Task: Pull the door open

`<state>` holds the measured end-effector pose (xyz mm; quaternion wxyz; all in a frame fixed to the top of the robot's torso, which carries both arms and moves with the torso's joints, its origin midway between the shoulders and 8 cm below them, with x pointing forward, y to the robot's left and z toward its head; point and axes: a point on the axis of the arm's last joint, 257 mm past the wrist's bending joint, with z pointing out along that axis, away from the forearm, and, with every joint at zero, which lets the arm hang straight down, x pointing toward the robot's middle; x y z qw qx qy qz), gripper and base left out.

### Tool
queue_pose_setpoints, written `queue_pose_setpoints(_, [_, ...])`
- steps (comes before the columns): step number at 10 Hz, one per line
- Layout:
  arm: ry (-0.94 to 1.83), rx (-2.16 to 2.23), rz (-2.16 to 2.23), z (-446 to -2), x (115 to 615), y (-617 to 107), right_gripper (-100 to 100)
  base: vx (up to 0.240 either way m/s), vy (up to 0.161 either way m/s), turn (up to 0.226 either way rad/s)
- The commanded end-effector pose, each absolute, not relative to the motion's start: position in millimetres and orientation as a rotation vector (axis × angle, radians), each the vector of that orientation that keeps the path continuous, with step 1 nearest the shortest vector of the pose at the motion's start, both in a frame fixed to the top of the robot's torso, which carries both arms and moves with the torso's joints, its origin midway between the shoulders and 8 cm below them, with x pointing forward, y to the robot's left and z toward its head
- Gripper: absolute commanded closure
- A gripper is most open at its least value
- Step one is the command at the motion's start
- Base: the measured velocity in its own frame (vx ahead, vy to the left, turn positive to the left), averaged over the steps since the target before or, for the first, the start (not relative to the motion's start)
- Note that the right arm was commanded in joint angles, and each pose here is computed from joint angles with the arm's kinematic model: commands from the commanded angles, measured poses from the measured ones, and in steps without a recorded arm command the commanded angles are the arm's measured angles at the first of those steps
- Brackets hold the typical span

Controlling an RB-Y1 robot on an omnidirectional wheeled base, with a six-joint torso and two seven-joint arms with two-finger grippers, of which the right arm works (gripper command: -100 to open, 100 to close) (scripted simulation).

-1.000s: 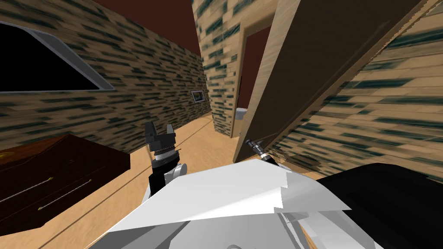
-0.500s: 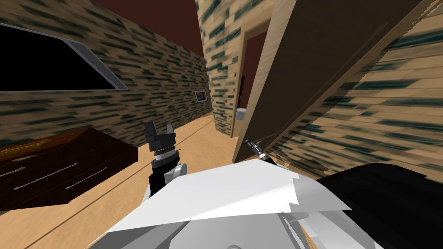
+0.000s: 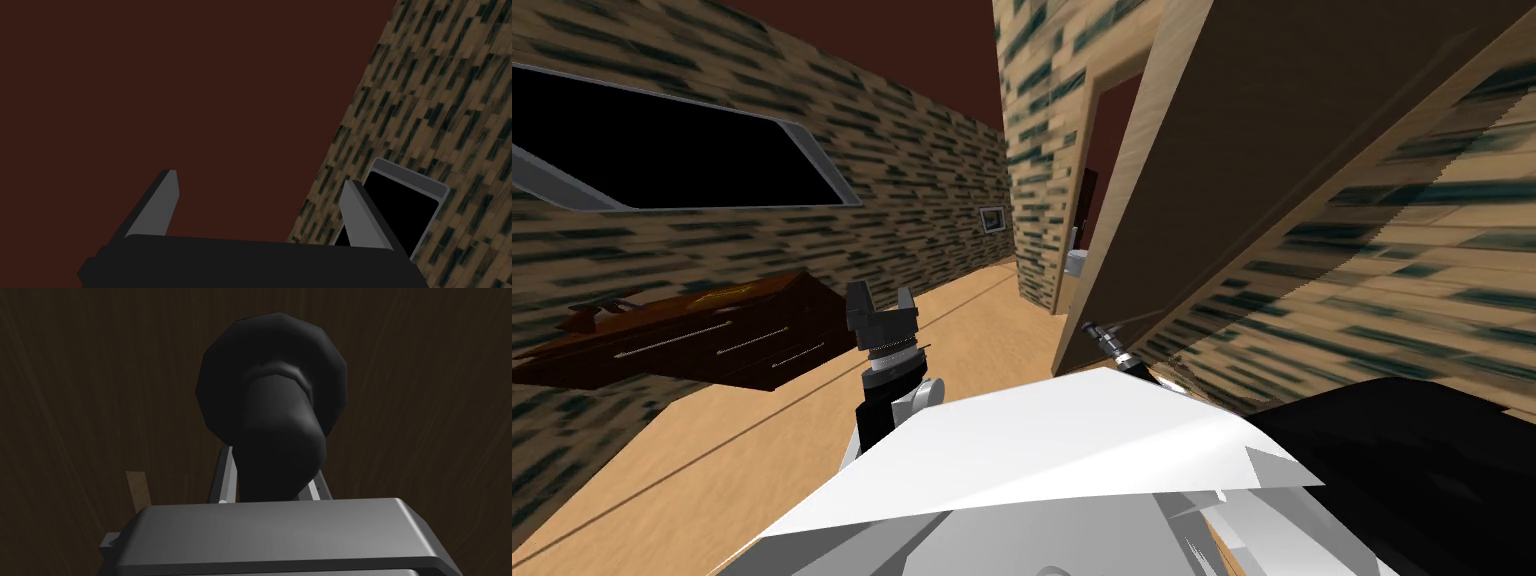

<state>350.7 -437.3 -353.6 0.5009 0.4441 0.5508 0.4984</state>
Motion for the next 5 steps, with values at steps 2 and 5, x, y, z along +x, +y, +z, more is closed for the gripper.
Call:
queue_pose_setpoints(2, [1.332, 1.082, 1.212, -357.2, 346.9, -439.2, 100, -0.219, -0.071, 0.21])
queue_pose_setpoints(5, [1.323, 1.086, 1.204, -356.1, 346.1, -450.2, 100, -0.219, -0.094, 0.204])
